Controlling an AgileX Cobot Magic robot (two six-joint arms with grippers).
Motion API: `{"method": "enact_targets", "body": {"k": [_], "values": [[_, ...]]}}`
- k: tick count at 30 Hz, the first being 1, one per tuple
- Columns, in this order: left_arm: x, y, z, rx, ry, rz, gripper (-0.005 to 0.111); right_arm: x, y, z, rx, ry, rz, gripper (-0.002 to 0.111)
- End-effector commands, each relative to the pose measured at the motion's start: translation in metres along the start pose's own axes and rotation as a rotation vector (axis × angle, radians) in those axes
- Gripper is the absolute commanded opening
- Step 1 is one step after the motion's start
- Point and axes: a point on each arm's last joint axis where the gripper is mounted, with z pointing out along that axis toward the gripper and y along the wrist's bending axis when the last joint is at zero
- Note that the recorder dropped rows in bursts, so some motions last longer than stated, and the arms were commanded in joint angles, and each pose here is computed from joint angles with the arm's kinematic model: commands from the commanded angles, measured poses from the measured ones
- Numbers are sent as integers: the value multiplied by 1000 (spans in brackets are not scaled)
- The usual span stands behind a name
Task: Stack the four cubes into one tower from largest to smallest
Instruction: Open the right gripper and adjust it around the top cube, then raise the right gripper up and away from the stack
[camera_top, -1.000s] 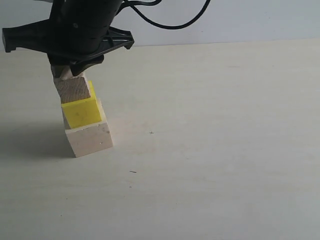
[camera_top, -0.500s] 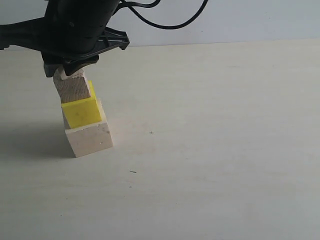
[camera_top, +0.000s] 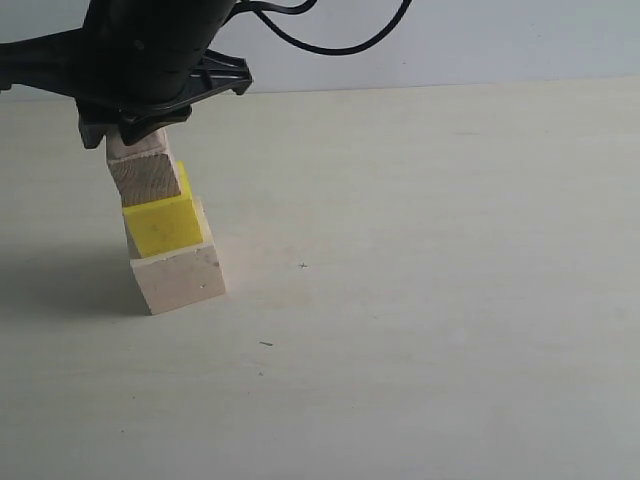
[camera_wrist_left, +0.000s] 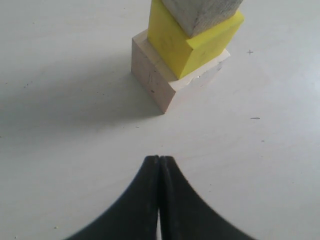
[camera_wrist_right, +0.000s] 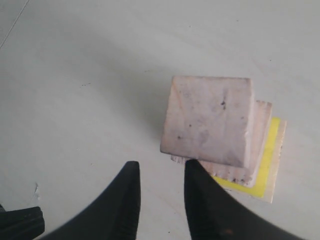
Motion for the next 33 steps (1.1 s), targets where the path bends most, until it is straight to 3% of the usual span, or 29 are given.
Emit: {"method": "enact_targets", "body": {"k": [1, 10, 14, 15, 19, 27, 33], "values": [[0, -1, 1, 5, -1, -2, 0, -1, 2, 0, -18, -10, -8, 31], [0, -1, 1, 5, -1, 0, 0, 2, 5, -1, -48, 24, -8, 31], [0, -1, 1, 5, -1, 10, 0, 8, 9, -9, -79, 82, -72, 30], [0, -1, 1, 5, -1, 11, 0, 11, 9, -13, -75, 115, -98, 28], [0, -1, 1, 4, -4, 12, 0, 21, 9, -35, -57, 226, -244, 0], [3, 3, 1, -34, 29, 36, 0, 20, 6, -58, 15, 176, -311, 0], [11, 6, 11, -46, 101, 14, 0, 43, -10, -53, 73, 238, -313, 0]]}}
